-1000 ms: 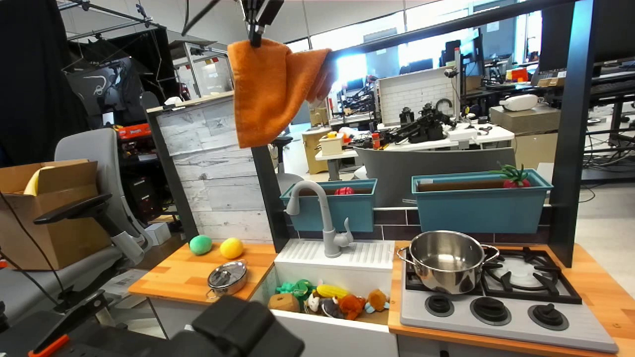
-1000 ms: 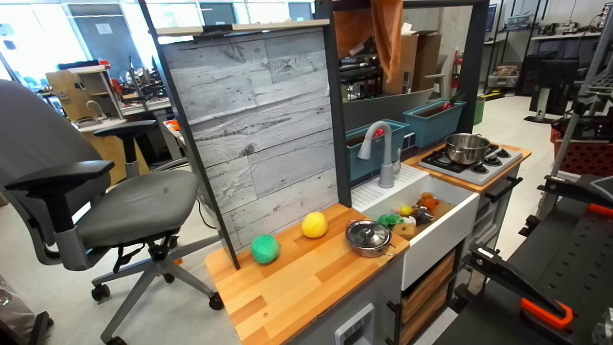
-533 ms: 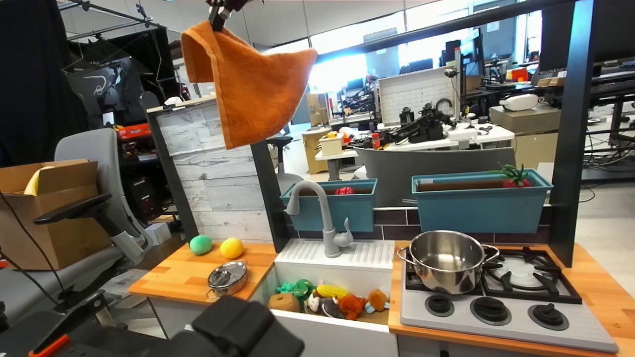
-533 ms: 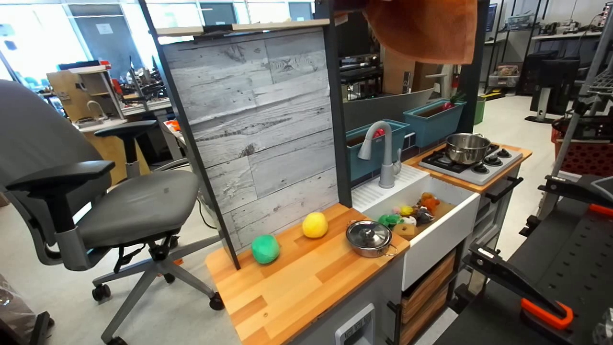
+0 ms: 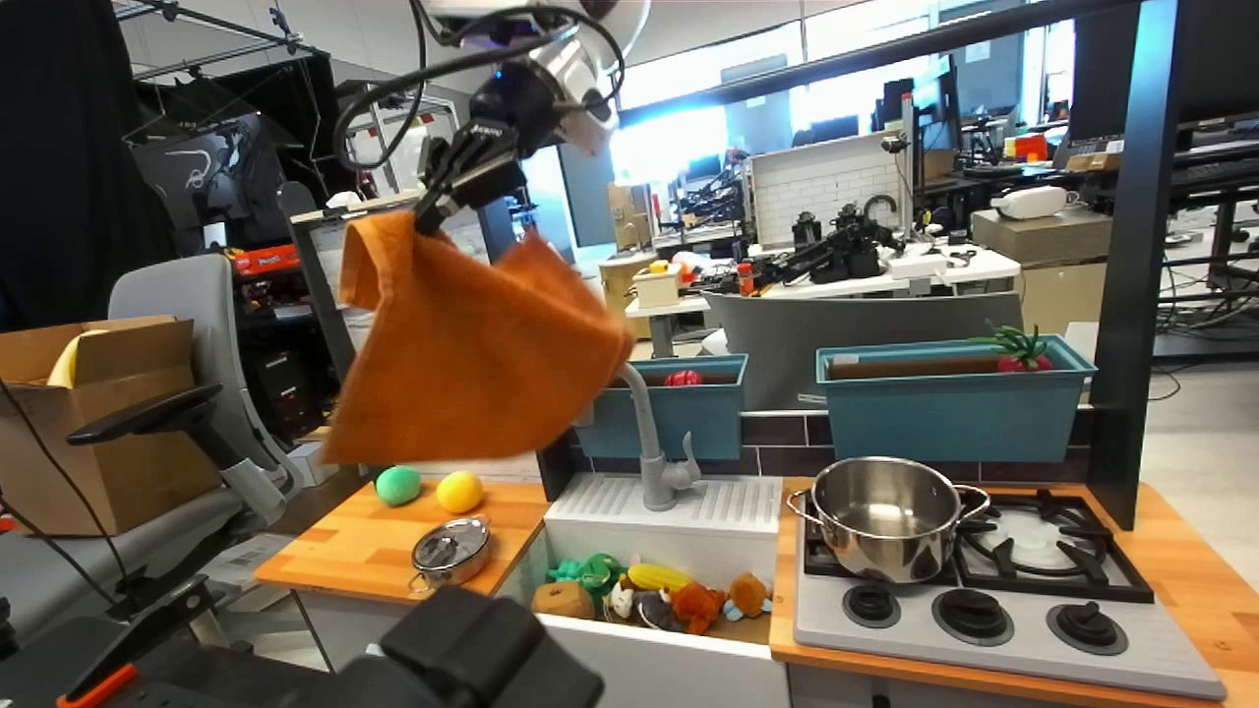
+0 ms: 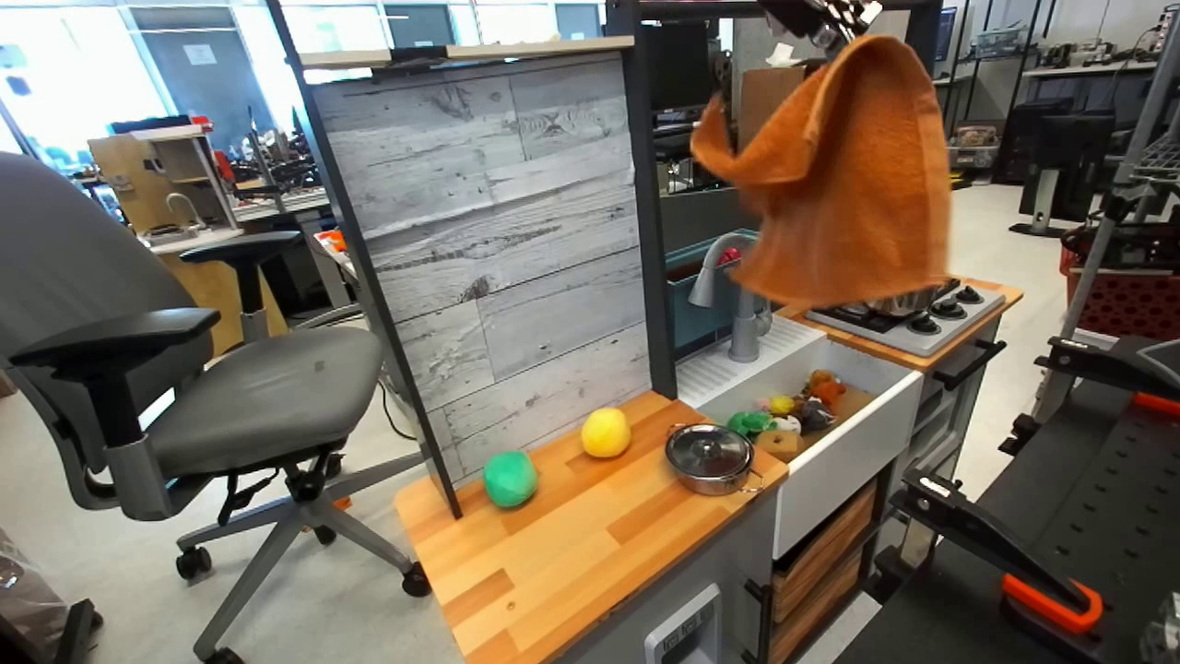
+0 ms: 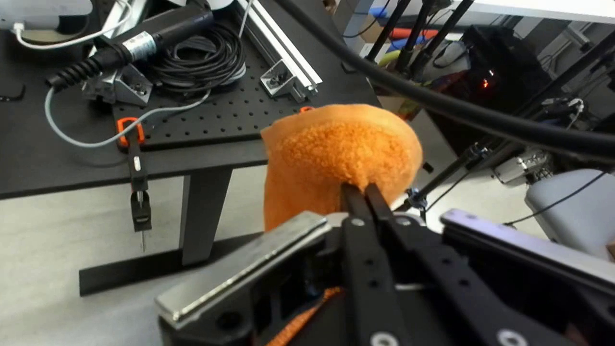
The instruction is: Pick up the orange towel and put it in the sink.
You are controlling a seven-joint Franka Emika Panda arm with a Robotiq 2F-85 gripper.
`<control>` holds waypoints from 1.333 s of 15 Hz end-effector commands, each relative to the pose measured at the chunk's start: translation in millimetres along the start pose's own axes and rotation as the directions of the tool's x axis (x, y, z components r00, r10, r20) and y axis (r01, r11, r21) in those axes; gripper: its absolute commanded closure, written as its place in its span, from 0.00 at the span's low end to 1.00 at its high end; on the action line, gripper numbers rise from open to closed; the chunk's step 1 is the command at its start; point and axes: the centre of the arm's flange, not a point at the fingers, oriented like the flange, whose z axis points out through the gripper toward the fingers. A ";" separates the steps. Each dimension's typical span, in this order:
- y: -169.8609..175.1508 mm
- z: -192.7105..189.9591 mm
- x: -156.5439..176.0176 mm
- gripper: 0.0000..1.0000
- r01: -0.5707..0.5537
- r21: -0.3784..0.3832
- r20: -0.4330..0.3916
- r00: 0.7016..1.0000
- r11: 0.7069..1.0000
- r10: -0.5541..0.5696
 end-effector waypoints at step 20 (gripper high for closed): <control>25.0 -96.9 71.2 0.99 -0.348 -0.145 -0.425 0.867 0.926 0.259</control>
